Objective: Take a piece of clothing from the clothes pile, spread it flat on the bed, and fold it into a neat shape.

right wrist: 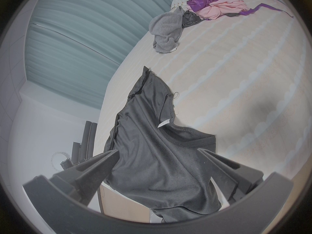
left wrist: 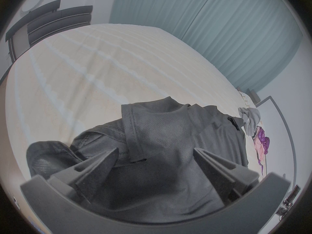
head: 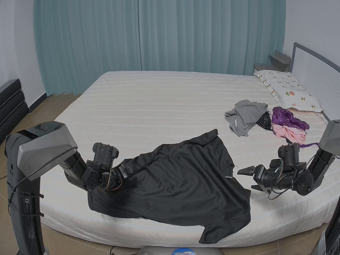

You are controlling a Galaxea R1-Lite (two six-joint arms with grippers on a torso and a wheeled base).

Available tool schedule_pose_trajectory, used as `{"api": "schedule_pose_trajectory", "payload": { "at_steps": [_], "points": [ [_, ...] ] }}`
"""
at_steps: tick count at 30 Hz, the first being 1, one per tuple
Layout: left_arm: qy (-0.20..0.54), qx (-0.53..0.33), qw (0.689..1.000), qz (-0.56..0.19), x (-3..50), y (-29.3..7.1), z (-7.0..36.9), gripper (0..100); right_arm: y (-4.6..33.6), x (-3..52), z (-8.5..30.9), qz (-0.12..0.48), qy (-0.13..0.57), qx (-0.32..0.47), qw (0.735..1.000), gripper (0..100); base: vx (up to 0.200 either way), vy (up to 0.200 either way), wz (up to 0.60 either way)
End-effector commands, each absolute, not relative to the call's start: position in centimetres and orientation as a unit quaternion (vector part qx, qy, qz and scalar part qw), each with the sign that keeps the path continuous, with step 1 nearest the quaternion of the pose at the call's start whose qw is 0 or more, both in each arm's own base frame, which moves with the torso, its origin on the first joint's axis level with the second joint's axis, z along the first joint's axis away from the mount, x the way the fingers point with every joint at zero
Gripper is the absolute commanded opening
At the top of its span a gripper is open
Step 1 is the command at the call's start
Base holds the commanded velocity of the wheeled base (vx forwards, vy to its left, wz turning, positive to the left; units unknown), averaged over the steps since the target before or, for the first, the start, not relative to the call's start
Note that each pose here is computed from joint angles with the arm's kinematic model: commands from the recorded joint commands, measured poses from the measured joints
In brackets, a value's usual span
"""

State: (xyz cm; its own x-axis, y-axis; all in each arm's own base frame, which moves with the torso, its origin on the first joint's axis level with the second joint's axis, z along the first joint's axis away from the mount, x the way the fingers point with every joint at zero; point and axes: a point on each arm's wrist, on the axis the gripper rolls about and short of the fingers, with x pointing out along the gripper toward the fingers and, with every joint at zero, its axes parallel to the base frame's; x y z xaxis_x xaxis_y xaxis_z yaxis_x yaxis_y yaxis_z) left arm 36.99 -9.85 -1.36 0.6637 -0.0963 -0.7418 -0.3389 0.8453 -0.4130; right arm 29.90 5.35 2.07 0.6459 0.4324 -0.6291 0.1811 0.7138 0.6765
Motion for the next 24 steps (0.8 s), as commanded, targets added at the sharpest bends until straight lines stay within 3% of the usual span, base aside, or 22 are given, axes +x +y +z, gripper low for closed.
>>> {"api": "schedule_pose_trajectory", "payload": {
  "at_steps": [1, 11, 24],
  "points": [
    [0.413, -0.264, 0.869, 0.072, 37.5, -10.4, -2.9, 0, 5.3, 29.9, 2.0, 0.075, 0.415, 0.371, 0.827, 100, 0.000, 0.000, 0.00],
    [0.375, -0.264, 0.883, 0.099, 39.0, -9.9, -2.1, 0, 5.3, 29.9, 1.9, 0.075, 0.416, 0.371, 0.827, 100, 0.000, 0.000, 0.00],
    [0.266, -0.309, 0.905, 0.120, 43.2, -6.3, 2.1, 0, 5.4, 29.9, 1.9, 0.076, 0.415, 0.371, 0.827, 100, 0.000, 0.000, 0.00]
  ]
}}
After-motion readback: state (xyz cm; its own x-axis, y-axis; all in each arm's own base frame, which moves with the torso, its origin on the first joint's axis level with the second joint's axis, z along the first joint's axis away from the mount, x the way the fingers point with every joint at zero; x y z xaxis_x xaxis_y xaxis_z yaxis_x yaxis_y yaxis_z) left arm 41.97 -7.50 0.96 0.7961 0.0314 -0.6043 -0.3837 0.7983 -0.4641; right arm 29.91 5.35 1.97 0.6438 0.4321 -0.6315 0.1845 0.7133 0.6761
